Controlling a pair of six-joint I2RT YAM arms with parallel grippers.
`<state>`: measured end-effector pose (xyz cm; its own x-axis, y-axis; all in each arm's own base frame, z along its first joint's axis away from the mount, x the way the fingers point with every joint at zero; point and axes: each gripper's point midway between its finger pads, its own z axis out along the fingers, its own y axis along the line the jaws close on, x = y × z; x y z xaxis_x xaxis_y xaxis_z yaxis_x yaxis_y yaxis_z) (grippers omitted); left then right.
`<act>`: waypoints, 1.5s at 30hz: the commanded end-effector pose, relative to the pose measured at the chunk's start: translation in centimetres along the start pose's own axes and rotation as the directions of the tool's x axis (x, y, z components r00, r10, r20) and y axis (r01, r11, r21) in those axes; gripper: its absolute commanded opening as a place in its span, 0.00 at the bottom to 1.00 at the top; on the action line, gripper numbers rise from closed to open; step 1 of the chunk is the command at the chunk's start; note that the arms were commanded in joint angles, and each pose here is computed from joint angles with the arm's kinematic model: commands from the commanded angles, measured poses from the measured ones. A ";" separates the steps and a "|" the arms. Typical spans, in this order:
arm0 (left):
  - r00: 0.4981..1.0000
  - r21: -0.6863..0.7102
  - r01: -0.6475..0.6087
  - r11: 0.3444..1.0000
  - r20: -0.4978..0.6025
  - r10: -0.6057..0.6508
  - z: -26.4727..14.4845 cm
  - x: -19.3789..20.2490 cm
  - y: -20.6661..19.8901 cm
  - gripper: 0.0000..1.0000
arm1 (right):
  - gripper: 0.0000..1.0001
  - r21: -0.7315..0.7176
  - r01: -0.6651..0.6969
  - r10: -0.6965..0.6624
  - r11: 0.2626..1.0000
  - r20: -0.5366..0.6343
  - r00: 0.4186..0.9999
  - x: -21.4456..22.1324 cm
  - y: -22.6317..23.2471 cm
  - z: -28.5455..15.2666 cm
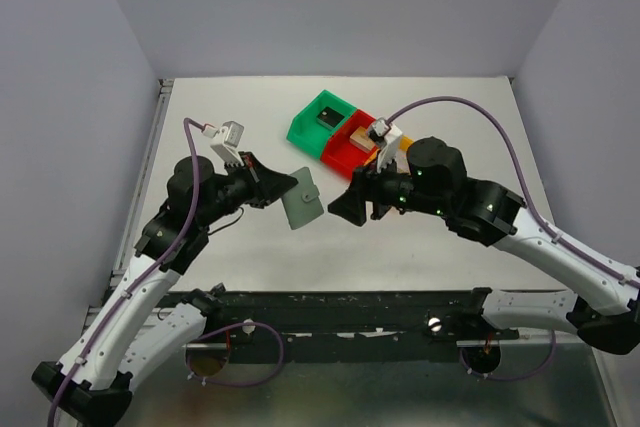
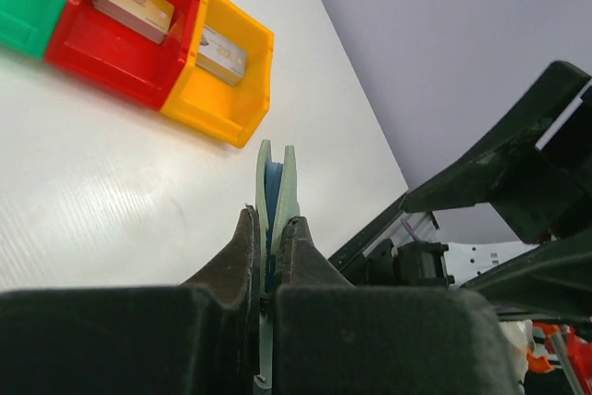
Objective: Take the credit cards out of the card holder
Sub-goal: Open the card holder at the center of the board.
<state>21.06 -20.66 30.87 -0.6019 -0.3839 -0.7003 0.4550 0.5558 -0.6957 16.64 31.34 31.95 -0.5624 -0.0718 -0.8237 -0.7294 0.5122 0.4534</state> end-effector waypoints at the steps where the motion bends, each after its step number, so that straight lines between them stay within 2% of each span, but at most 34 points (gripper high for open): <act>1: 0.998 -0.135 0.020 0.991 0.057 -0.012 -0.3 -1.5 0.3 0.00 | 0.68 0.364 0.147 -0.123 0.920 -0.088 0.988 1.4 -4.7 -0.3; 6: 0.998 -0.176 0.050 0.983 0.042 -0.043 0.4 -1.4 -0.8 0.00 | 0.66 0.488 0.247 -0.211 0.837 -0.128 0.969 1.1 -4.5 1.1; 10: 0.995 -0.230 0.095 0.969 -0.003 -0.098 0.9 -0.8 -1.3 0.00 | 0.65 0.525 0.297 -0.279 0.798 -0.115 0.953 0.1 -3.5 1.7; 25: 0.968 -0.268 0.242 0.933 0.005 -0.249 1.3 0.2 -0.9 0.00 | 0.65 0.524 0.312 -0.315 0.792 -0.087 0.945 0.1 -2.9 2.2; 37: 0.958 -0.262 0.273 0.926 -0.012 -0.286 1.7 0.7 -1.1 0.00 | 0.65 0.484 0.345 -0.337 0.804 -0.107 0.935 0.7 -1.5 3.4; 45: 0.952 -0.239 0.287 0.928 -0.033 -0.303 2.1 1.4 -1.1 0.00 | 0.64 0.520 0.369 -0.351 0.770 -0.138 0.926 0.7 -2.0 3.8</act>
<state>21.48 -22.38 30.03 -0.7114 -0.5153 -0.4779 0.0723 0.6228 -0.7790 18.67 33.40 28.18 -0.3398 -0.3653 -0.8666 -0.5948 0.7973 -0.1028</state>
